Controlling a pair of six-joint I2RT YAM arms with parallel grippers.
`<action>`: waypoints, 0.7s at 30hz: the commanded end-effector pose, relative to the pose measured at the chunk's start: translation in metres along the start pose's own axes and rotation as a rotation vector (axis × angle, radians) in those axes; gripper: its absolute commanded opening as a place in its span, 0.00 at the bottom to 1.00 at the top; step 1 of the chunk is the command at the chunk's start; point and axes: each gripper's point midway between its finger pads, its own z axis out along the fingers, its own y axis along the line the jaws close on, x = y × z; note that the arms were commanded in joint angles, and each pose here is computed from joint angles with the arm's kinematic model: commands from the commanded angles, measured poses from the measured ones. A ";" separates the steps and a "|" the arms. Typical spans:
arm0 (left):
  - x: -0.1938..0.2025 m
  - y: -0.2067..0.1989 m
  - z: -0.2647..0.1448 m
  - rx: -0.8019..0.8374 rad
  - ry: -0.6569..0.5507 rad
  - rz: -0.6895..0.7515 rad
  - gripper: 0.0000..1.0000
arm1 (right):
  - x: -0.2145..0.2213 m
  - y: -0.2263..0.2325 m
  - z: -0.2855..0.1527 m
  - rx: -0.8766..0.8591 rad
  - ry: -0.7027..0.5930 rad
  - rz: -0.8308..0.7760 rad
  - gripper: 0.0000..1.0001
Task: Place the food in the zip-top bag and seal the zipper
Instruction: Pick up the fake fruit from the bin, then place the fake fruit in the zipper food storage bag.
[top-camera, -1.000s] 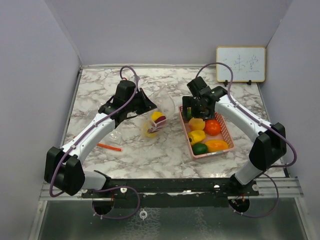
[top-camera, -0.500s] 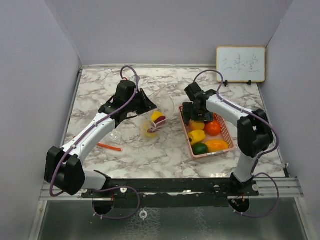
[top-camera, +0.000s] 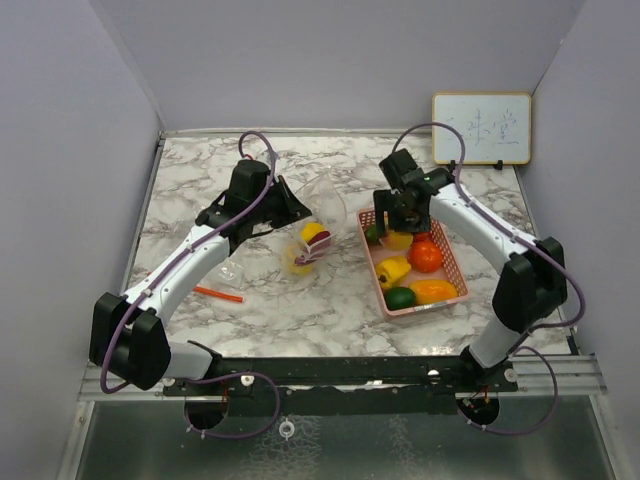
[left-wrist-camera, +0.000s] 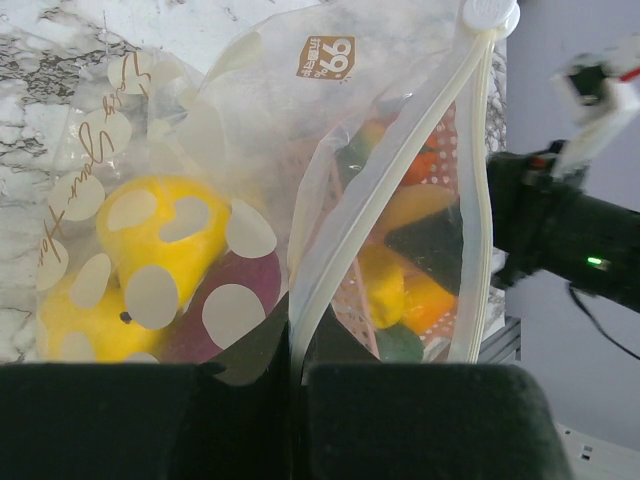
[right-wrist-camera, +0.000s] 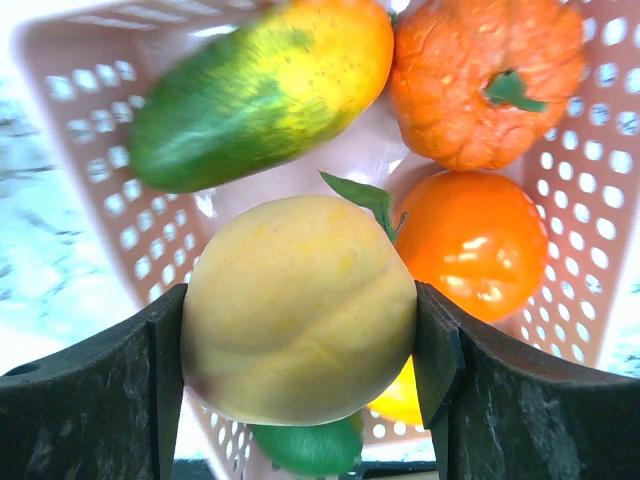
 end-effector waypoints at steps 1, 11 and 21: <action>-0.003 -0.006 -0.002 0.021 0.002 0.006 0.00 | -0.030 0.031 -0.092 -0.236 -0.151 -0.030 0.48; -0.007 -0.009 -0.001 0.030 -0.006 0.000 0.00 | -0.096 0.144 -0.198 -0.850 -0.403 -0.123 0.51; -0.009 -0.009 -0.001 0.027 -0.020 -0.023 0.00 | -0.091 0.170 -0.147 -0.811 -0.315 -0.123 1.00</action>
